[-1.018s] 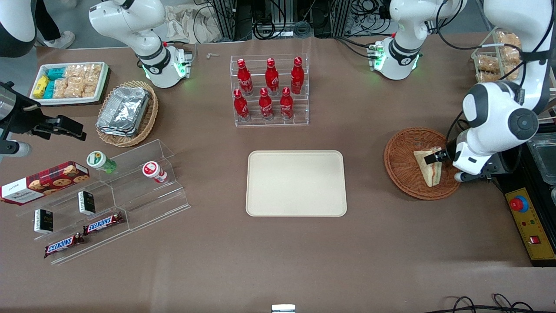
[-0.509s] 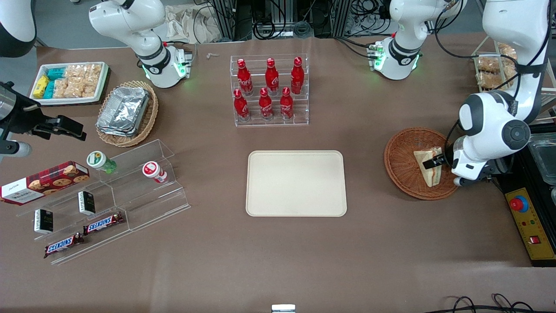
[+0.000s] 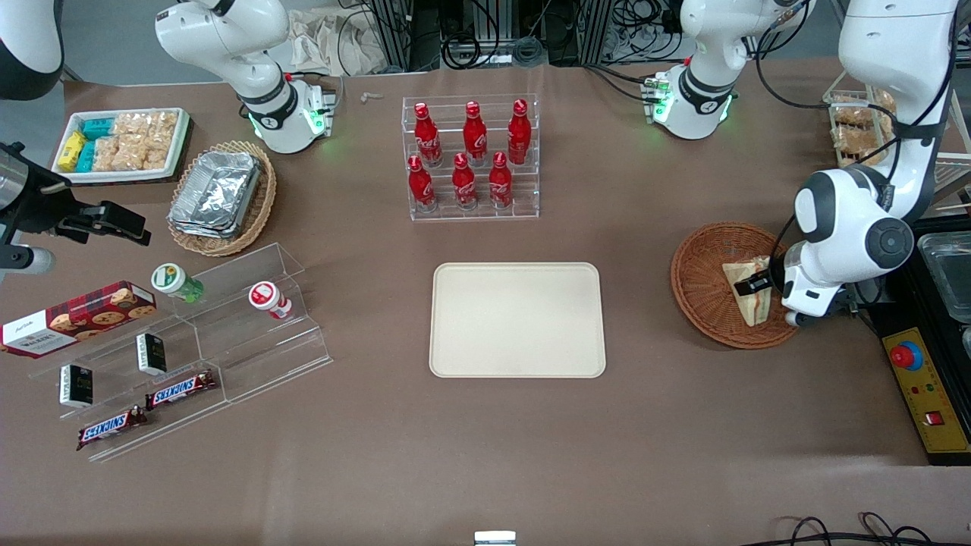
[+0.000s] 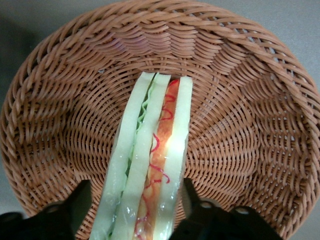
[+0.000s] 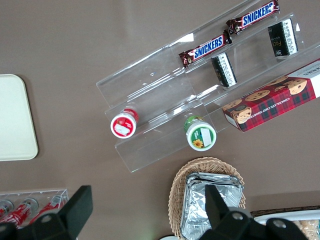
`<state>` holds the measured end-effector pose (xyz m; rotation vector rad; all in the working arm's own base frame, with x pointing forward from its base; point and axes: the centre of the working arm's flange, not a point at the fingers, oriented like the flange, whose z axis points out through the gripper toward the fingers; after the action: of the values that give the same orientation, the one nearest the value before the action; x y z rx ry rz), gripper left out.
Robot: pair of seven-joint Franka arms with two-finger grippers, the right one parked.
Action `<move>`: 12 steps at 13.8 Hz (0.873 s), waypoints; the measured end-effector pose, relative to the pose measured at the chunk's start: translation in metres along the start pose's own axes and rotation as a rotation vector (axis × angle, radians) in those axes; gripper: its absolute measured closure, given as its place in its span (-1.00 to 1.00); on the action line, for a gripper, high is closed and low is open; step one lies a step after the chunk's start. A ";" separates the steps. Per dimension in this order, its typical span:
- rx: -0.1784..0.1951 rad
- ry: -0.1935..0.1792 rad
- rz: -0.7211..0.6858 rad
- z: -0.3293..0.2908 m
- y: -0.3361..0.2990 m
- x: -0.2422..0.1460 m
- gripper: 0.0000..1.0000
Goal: Place sandwich from basket to tray
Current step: 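Close the left gripper on the sandwich and lift it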
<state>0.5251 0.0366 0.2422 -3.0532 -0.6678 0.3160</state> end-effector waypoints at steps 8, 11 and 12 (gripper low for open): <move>0.016 -0.022 -0.071 -0.045 0.033 0.005 0.62; 0.031 -0.032 -0.084 -0.110 0.066 0.006 0.67; 0.031 -0.026 -0.085 -0.130 0.078 0.005 0.67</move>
<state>0.5869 -0.0266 0.3655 -2.9853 -0.7841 0.3613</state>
